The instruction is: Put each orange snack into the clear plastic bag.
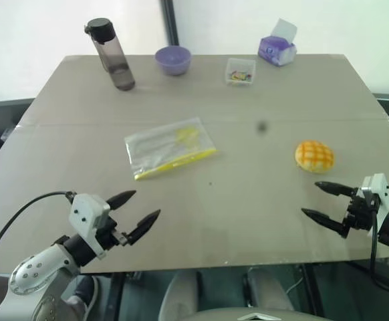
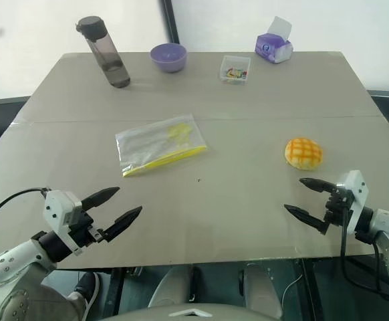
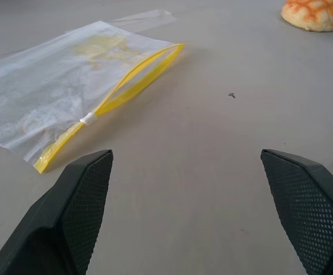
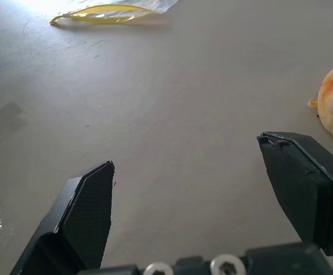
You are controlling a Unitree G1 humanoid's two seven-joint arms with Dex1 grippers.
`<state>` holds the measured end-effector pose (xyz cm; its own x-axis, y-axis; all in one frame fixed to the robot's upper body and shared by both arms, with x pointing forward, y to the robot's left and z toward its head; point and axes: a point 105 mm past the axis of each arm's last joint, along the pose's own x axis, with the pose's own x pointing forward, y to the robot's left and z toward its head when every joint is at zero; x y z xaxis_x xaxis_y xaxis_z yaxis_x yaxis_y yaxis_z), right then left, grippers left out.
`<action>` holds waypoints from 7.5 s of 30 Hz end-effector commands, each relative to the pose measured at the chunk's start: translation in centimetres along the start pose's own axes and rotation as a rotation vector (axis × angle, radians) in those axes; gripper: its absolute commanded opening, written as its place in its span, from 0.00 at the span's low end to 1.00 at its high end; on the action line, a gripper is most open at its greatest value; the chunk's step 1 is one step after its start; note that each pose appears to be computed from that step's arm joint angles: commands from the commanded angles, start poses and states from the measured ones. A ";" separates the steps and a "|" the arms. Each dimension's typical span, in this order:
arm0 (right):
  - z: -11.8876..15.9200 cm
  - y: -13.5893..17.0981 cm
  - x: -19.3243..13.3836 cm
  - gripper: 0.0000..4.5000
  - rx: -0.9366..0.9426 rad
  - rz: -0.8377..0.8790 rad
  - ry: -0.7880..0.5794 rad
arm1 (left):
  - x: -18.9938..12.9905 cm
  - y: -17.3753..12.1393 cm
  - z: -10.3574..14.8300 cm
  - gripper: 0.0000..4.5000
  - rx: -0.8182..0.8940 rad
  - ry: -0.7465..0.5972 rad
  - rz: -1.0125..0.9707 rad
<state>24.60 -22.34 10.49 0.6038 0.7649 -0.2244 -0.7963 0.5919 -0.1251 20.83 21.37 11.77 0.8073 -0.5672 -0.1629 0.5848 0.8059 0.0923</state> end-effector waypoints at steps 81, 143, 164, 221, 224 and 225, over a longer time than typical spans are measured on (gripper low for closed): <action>8.3 2.8 3.9 0.99 0.058 0.047 -0.310 | 11.4 5.8 -6.4 0.98 -1.260 0.333 0.136; 6.4 2.7 4.2 1.00 0.067 0.005 -0.284 | 11.6 6.7 -2.7 0.95 -0.956 0.113 0.513; 6.2 3.3 5.1 1.00 0.084 0.013 -0.297 | 18.5 0.4 -4.4 0.95 -0.780 0.396 0.476; 6.3 2.7 5.7 1.00 0.076 -0.033 -0.323 | 19.2 1.2 -8.5 0.49 -0.461 0.769 0.666; 6.3 2.6 5.7 1.00 0.074 -0.034 -0.323 | 19.5 0.9 -8.3 0.31 -0.508 0.742 0.642; 6.3 2.6 5.7 1.00 0.073 -0.033 -0.323 | 19.4 0.9 -8.3 0.27 -0.516 0.740 0.638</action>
<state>26.17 -14.91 13.92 0.6263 0.7770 0.0640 -0.7776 0.6285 -0.0199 39.97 14.38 8.40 0.8008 0.2060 -0.5624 -0.2306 0.9726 0.0279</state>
